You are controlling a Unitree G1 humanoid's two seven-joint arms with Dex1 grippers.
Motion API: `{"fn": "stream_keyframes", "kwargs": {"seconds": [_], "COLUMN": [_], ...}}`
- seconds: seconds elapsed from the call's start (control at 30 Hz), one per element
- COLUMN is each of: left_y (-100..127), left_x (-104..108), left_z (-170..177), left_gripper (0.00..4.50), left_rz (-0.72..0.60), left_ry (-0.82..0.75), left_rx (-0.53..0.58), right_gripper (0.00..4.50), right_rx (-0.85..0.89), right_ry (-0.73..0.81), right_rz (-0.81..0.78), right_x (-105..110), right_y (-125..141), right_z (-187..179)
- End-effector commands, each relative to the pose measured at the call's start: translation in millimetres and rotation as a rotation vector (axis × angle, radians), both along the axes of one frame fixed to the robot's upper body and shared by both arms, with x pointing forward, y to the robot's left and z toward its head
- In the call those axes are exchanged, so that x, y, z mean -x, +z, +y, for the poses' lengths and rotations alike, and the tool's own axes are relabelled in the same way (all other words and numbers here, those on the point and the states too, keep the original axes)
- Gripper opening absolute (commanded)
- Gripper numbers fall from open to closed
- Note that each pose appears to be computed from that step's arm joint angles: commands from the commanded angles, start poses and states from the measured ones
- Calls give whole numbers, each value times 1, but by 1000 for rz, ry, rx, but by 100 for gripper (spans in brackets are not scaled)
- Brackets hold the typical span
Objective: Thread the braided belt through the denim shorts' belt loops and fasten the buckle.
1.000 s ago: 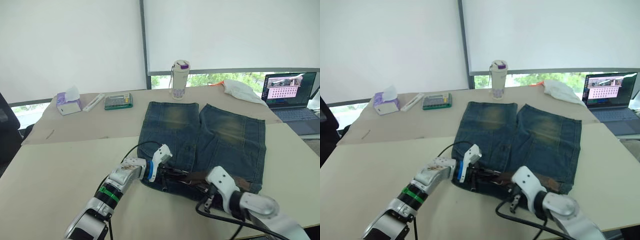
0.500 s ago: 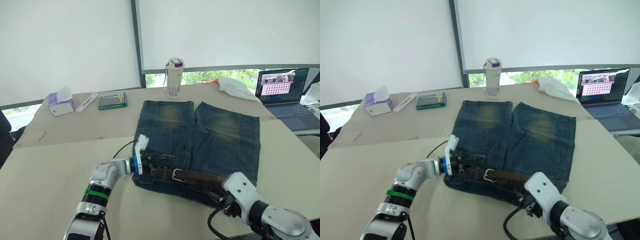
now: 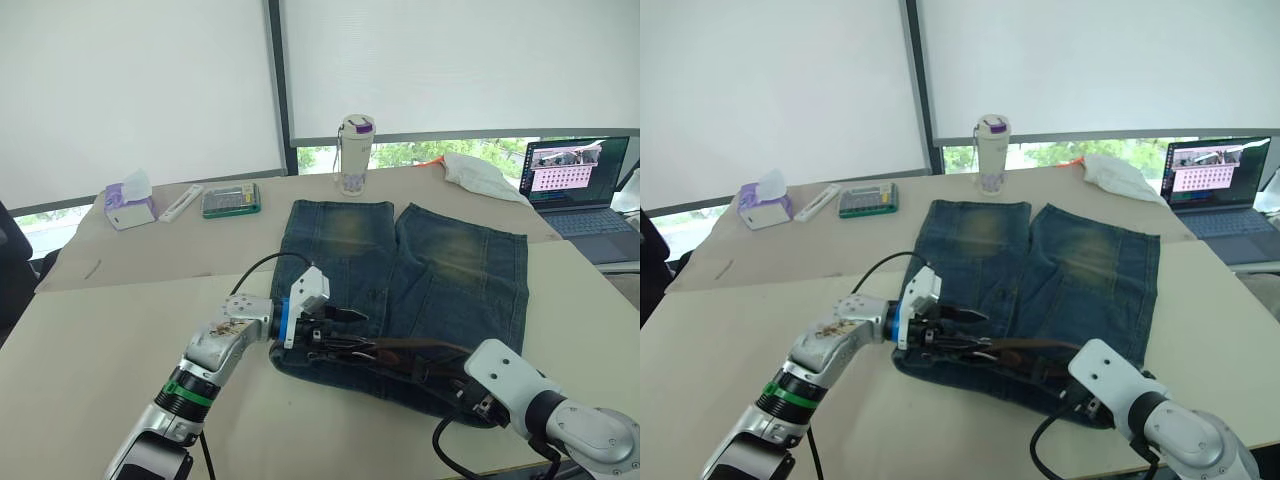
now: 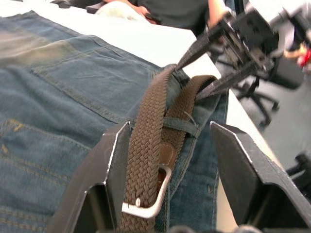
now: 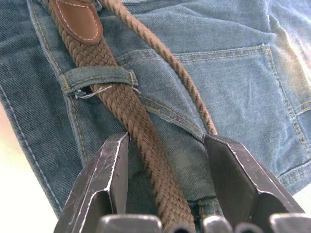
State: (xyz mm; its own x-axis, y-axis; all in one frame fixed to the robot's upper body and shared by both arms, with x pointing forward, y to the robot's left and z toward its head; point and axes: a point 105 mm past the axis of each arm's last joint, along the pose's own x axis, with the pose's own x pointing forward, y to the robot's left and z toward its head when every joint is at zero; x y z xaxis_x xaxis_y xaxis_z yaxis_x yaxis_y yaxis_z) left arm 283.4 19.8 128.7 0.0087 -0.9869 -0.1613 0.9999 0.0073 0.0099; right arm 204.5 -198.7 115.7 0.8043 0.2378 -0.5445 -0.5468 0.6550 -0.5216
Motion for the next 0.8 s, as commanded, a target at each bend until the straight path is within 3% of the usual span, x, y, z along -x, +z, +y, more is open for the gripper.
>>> {"fn": "stream_keyframes", "kwargs": {"seconds": [0.03, 0.23, 0.53, 0.8], "left_y": [20, 21, 22, 23], "left_x": [-1, -4, -5, -4], "left_z": [-12, -11, -12, -17], "left_gripper": [280, 280, 280, 280], "left_rz": [-124, -143, -166, -187], "left_ry": [-44, -60, -77, -92], "left_rx": [22, 20, 18, 18], "right_gripper": [267, 267, 267, 267], "right_rx": [23, -99, -64, 128], "right_ry": [-16, 28, 23, 5], "right_rz": [-73, -69, -10, 36], "right_x": [-5, -6, -4, -8], "right_y": [17, 29, 22, 1], "right_z": [-3, 6, 4, -15]}}
